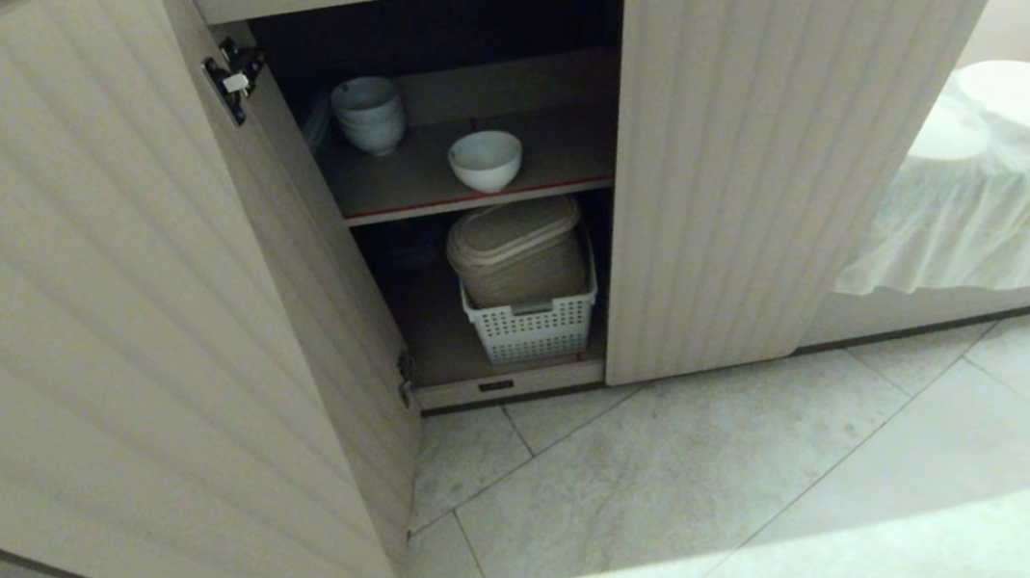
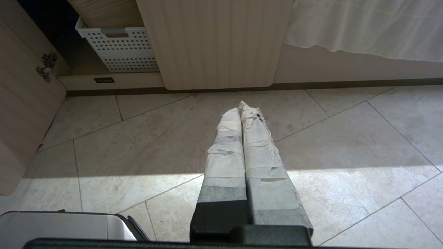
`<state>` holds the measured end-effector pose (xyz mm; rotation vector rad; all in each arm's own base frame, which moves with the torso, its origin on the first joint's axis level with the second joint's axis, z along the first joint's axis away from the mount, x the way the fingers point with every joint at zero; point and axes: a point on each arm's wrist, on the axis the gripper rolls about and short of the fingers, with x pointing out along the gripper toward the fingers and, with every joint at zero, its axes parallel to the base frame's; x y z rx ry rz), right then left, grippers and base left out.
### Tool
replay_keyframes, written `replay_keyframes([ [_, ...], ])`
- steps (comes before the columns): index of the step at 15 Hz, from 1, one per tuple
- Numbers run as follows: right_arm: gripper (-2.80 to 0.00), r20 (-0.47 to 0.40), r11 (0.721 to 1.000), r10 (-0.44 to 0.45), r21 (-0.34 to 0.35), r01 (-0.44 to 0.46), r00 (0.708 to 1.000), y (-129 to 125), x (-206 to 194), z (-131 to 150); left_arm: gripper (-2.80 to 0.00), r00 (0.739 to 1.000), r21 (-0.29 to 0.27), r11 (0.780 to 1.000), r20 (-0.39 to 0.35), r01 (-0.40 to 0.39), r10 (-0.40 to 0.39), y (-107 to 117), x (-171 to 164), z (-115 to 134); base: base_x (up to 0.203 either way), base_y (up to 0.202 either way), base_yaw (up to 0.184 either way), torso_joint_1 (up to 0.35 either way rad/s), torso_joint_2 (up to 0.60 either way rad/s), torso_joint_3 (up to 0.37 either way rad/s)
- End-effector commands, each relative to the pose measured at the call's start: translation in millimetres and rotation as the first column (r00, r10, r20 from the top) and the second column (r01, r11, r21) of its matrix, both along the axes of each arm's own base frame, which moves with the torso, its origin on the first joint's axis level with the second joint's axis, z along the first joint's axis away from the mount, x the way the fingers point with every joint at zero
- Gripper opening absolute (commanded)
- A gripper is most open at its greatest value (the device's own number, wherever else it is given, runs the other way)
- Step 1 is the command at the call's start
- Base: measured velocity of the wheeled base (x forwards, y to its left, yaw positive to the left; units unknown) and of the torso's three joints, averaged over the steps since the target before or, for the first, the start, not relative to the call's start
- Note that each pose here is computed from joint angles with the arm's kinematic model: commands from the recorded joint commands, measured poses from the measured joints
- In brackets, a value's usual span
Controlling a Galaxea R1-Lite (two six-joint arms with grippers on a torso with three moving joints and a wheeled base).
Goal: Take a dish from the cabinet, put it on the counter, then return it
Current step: Close the cabinet door
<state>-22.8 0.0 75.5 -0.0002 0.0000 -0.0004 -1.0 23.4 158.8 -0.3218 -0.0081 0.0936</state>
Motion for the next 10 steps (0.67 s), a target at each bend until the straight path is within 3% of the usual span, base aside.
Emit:
replay_keyframes([
  [1, -2.8, 0.0, 1.0, 0.0, 0.0, 0.0, 1.0, 0, 0, 0, -2.8, 1.0, 0.005, 1.0, -0.006, -0.018, 0.018, 0, 1, -1, 0.0, 0.0, 0.0, 0.0, 0.0, 0.0],
  [10, -2.8, 0.0, 1.0, 0.0, 0.0, 0.0, 1.0, 0, 0, 0, -2.8, 0.999, -0.013, 0.999, 0.018, -0.033, 0.034, -15, 17, 18, 0.0, 0.0, 0.0, 0.0, 0.0, 0.0],
])
